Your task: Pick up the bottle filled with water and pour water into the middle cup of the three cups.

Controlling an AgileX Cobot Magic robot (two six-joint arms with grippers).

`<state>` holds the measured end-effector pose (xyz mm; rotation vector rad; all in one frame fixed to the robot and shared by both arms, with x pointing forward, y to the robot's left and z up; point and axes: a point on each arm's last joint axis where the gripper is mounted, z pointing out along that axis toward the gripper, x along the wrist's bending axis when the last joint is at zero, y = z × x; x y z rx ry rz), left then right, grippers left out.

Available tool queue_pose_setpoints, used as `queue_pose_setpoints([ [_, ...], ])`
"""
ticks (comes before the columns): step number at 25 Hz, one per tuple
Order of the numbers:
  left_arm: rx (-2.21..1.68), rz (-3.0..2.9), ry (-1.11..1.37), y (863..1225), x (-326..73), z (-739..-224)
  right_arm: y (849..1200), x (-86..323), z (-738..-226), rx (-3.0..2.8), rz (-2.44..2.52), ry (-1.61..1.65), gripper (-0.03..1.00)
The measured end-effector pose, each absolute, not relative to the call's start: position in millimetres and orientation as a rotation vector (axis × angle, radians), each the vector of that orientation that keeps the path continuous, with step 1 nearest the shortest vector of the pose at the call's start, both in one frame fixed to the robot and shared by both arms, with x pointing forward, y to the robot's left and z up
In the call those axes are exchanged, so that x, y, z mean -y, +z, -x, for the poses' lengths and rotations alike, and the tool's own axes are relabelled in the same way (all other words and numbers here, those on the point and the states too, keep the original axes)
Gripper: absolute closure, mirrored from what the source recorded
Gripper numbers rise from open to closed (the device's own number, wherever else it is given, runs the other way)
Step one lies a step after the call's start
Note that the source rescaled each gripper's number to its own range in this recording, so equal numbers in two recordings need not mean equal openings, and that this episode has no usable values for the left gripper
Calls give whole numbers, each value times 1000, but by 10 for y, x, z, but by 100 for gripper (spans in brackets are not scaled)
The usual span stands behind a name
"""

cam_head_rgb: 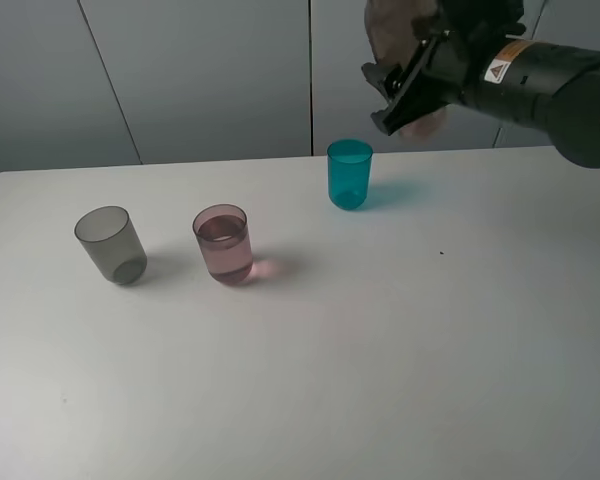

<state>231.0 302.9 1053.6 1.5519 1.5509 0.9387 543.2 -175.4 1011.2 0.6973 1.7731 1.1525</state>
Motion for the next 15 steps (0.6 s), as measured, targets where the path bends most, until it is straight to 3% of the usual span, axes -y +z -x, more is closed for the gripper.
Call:
queue_pose_setpoints([
  [5, -1551, -1552, 939, 10536, -3029, -2310, 9914, 2168, -5434, -1628, -1041, 1226, 97],
  [15, -1551, -1552, 939, 10536, -3029, -2310, 9181, 2377, -5790, -1594, -1223, 1159, 97],
])
